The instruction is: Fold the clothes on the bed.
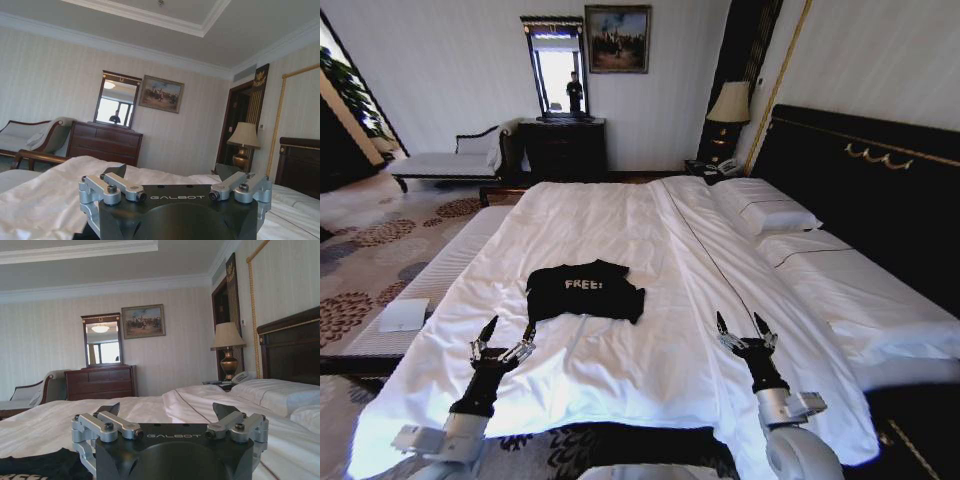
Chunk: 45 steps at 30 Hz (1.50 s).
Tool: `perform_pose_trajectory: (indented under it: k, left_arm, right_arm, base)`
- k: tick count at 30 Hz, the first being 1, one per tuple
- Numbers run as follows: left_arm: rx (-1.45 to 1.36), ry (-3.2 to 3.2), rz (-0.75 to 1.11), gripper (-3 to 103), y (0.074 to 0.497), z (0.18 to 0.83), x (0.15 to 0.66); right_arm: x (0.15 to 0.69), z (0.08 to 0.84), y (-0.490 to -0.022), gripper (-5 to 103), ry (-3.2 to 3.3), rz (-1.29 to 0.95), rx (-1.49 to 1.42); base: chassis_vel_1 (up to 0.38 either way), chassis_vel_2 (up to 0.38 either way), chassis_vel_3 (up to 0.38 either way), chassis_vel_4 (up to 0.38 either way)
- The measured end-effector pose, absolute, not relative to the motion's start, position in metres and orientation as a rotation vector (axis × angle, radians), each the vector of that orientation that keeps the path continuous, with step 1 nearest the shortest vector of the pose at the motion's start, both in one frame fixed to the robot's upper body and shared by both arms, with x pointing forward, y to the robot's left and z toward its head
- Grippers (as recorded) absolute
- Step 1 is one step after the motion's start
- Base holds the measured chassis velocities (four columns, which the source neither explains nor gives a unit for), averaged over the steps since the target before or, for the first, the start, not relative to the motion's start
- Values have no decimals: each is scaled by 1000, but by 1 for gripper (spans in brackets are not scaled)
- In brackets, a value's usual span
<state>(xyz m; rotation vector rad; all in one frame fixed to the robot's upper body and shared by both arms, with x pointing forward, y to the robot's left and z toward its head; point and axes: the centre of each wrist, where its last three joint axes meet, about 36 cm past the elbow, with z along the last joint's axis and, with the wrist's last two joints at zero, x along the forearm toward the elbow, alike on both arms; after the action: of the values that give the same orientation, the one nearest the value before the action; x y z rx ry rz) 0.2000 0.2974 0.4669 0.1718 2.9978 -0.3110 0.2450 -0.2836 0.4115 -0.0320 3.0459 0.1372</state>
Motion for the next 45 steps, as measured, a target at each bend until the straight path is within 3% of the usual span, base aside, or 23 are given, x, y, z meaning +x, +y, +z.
perform_pose_trajectory:
  k: [45]
  left_arm:
    - [128, 2964, -317, 100, 302, 467, 198]
  right_arm:
    - [244, 413, -280, 100, 3010, 144, -79]
  base:
    - [33, 34, -32, -30]
